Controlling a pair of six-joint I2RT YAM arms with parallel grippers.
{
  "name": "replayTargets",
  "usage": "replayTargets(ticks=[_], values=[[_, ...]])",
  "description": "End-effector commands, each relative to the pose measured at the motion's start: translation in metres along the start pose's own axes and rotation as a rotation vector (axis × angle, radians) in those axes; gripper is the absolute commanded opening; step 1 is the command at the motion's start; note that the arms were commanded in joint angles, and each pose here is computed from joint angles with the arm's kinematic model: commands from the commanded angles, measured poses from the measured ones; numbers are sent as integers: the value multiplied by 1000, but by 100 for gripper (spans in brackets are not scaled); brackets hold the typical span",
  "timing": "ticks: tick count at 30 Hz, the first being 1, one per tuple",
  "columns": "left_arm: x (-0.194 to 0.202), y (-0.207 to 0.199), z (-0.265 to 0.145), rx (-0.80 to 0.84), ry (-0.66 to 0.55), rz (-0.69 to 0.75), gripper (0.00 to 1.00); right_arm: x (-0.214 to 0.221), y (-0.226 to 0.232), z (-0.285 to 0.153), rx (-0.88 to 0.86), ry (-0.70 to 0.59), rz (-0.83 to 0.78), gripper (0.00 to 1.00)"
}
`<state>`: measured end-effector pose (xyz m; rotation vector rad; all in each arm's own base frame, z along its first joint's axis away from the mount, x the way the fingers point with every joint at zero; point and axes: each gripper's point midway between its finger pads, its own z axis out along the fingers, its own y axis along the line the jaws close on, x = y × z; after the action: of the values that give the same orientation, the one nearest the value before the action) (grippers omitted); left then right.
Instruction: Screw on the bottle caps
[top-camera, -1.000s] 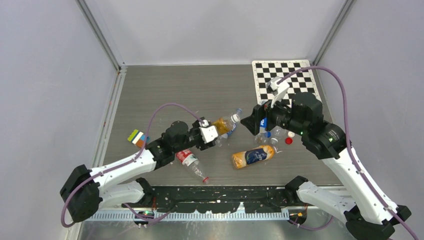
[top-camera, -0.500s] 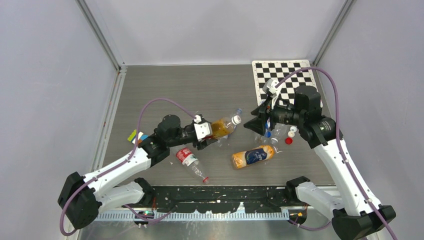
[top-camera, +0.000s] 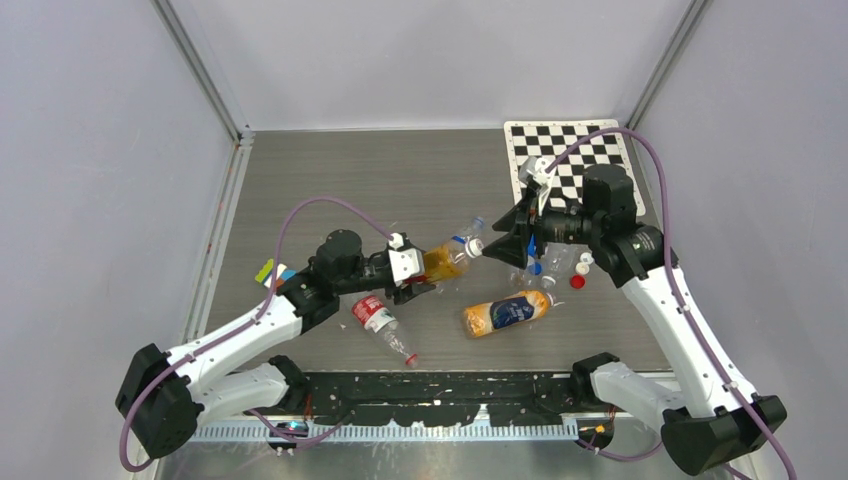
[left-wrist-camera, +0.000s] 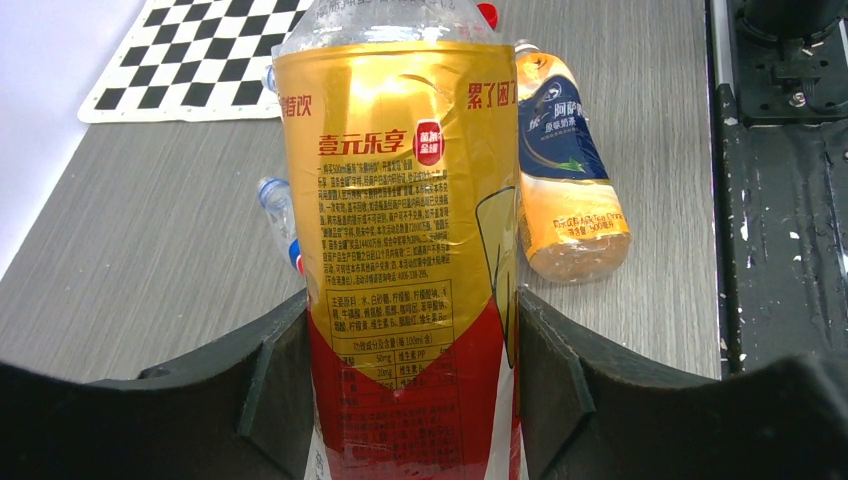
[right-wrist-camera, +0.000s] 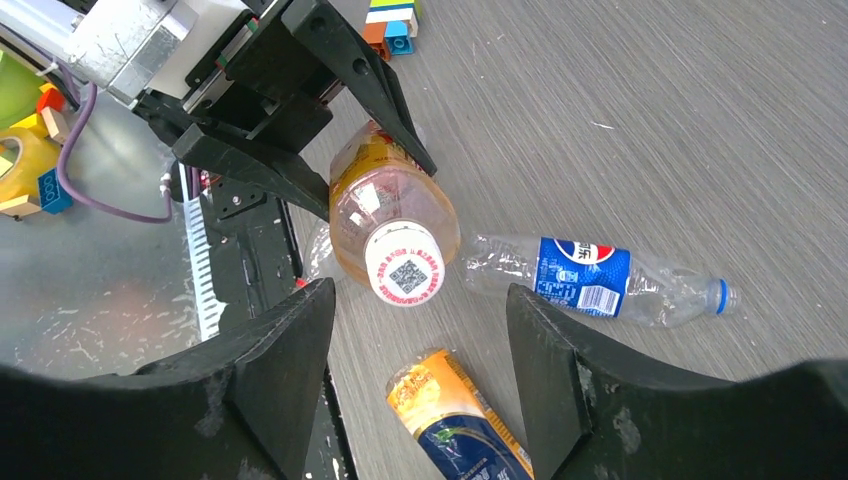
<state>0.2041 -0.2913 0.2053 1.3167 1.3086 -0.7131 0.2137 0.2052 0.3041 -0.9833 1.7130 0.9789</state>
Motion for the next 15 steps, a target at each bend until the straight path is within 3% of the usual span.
replayTargets(ticks=[1,15], values=[[-30,7,-2,-1,-72,32,0,-25,4,0,-40,-57,-68,68],[-32,5,-1,9,-85,24,0,-19,1,9,-71,-40,-22,65]])
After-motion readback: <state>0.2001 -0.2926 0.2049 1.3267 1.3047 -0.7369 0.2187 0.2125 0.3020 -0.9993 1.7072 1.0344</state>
